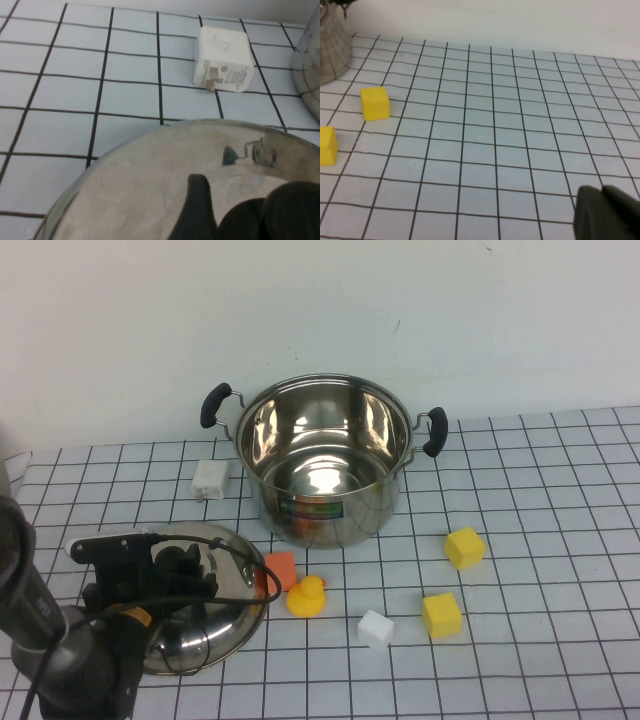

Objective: Cover the pot
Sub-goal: Pick up the pot lid, then place the pot lid on the pot

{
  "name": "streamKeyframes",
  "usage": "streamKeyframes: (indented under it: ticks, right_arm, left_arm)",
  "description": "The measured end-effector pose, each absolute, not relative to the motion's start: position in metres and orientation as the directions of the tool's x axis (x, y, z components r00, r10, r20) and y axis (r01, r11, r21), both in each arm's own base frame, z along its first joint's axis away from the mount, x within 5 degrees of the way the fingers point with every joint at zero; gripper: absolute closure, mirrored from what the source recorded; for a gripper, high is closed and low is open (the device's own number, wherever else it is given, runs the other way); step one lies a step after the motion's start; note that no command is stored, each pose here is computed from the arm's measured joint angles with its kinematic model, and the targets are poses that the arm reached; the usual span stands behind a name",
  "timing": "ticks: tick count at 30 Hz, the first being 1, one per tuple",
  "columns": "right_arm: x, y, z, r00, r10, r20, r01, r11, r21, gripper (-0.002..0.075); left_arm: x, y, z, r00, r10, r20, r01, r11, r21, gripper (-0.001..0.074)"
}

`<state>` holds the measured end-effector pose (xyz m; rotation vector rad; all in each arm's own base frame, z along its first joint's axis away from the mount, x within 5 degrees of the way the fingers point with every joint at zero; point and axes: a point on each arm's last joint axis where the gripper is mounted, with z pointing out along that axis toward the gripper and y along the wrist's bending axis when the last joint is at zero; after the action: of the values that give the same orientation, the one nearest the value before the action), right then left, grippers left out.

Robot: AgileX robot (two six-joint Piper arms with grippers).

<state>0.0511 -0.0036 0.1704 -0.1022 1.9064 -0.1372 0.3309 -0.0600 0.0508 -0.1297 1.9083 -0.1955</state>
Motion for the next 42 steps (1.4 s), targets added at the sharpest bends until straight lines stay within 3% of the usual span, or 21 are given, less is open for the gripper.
streamKeyframes:
  ticks: [5,9,20,32,36,42]
  right_arm:
    - [0.051,-0.004,0.170,-0.333,-0.139,-0.933,-0.004,0.989,-0.146,0.0717]
    - [0.051,-0.004,0.170,-0.333,-0.139,-0.933,-0.004,0.989,-0.146,0.0717]
    - [0.051,-0.004,0.170,-0.333,-0.139,-0.933,-0.004,0.989,-0.146,0.0717]
    - [0.051,-0.004,0.170,-0.333,-0.139,-0.933,-0.004,0.989,-0.146,0.0717]
    - [0.051,-0.004,0.170,-0.333,-0.139,-0.933,-0.004,0.989,-0.146,0.0717]
    - [0.051,-0.004,0.170,-0.333,-0.139,-0.933,-0.004,0.989,-0.146,0.0717]
  left_arm:
    - [0.332,-0.060,0.049,-0.328,-0.189,-0.926,-0.001,0.980,-0.200,0.0265]
    - [0.333,-0.060,0.050,-0.320,-0.192,-0.928,-0.005,0.979,-0.202,0.0426]
    - [0.331,-0.056,0.074,-0.290,-0.184,-0.939,-0.032,0.983,-0.182,0.0421]
    - [0.316,-0.041,0.180,-0.002,-0.122,-0.992,-0.090,0.989,-0.122,0.0421]
    - [0.321,-0.051,0.224,0.071,-0.132,-0.989,0.019,0.991,-0.131,0.0421]
    - [0.353,-0.083,0.267,-0.053,-0.127,-0.991,0.270,0.953,-0.136,0.0421]
